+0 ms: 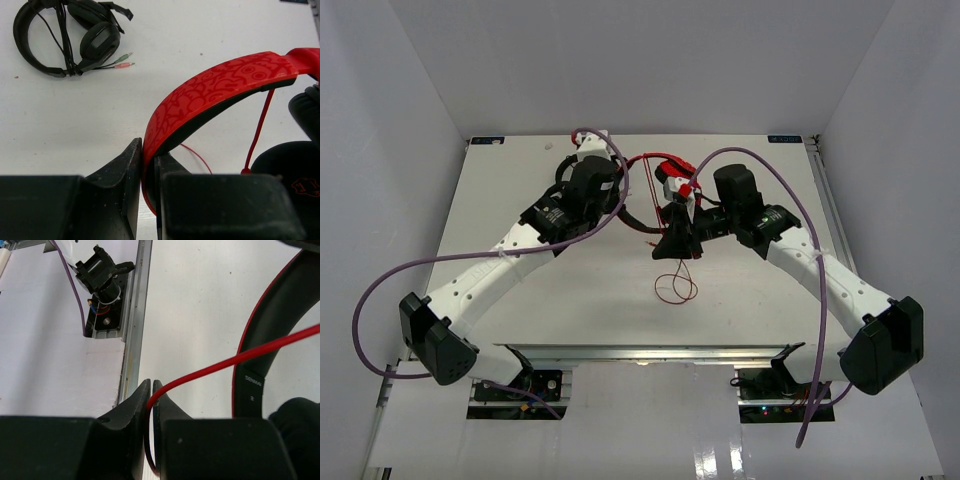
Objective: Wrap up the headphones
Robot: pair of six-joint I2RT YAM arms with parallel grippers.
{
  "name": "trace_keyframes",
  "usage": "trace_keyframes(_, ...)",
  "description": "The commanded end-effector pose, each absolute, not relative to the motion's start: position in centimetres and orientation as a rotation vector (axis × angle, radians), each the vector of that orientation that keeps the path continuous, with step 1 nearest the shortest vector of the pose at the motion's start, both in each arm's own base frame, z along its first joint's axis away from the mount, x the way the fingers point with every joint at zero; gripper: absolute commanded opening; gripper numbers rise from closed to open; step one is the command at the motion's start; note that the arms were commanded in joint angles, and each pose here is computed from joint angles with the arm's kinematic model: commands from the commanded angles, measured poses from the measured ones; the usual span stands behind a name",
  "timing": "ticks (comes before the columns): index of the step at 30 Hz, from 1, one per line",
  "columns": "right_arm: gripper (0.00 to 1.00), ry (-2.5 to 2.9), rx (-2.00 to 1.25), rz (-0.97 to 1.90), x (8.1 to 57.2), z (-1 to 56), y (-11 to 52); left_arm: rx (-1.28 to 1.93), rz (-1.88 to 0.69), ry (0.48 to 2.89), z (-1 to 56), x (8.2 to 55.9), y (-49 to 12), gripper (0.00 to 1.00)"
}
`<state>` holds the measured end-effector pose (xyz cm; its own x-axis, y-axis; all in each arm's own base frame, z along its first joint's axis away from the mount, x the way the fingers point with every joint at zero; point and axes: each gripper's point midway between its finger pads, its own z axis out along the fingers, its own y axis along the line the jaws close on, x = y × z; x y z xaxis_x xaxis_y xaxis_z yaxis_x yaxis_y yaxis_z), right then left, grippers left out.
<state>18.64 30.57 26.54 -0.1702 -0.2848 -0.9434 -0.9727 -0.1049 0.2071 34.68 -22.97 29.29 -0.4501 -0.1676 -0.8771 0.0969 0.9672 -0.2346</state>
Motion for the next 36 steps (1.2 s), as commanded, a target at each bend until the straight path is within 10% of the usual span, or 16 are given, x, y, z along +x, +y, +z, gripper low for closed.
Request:
trace_keyframes(1,0.12,1.486,-1.432,1.327,17.7,26.7,30.4,-0.288,-0.49,1.732,38.0,35.0,-21.4,0.0)
trace_keyframes(36,0.08,1.477,-1.406,1.208,18.7,25.3,28.9,-0.564,-0.902,1.63,41.8,34.6,-18.4,0.0)
